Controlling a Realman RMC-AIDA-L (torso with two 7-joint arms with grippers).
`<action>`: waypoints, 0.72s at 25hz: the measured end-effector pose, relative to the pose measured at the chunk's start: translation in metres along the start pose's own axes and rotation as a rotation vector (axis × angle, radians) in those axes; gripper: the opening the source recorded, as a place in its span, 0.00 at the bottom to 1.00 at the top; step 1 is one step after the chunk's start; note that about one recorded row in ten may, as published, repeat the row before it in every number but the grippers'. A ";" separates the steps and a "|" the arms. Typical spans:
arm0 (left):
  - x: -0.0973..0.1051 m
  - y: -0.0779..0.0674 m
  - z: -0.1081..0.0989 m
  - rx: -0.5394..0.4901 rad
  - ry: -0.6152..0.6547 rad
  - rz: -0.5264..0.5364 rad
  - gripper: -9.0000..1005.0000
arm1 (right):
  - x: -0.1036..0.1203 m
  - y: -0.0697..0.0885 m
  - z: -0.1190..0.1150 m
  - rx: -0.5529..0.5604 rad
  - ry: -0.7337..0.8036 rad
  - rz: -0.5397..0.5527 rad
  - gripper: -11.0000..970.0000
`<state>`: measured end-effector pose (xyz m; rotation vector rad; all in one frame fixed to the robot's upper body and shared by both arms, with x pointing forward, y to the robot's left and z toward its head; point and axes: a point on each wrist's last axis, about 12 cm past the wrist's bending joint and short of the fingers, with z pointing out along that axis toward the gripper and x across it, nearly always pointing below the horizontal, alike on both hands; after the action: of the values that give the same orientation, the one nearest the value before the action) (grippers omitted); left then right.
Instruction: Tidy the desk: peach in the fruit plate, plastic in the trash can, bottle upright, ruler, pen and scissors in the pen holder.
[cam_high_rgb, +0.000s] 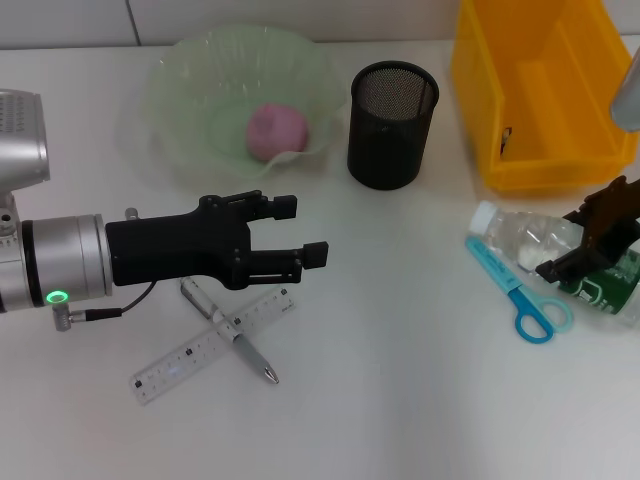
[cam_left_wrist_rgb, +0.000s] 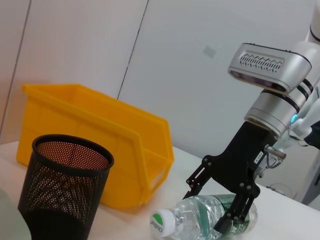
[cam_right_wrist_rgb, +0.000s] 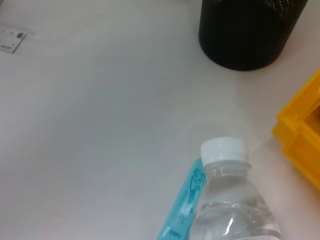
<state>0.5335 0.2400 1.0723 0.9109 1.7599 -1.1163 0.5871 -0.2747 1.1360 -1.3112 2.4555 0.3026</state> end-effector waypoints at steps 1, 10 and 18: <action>0.000 0.000 0.000 0.000 0.000 0.000 0.84 | 0.000 0.000 0.000 0.000 -0.001 0.000 0.81; 0.000 0.000 0.000 -0.001 -0.004 -0.003 0.84 | 0.001 0.002 -0.006 -0.006 -0.055 -0.008 0.81; 0.000 0.000 -0.001 -0.003 -0.006 -0.005 0.84 | 0.011 0.006 -0.019 0.008 -0.111 -0.007 0.81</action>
<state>0.5337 0.2410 1.0729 0.9012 1.7591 -1.1180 0.5724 -0.2863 1.1493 -1.2638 2.3571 0.3534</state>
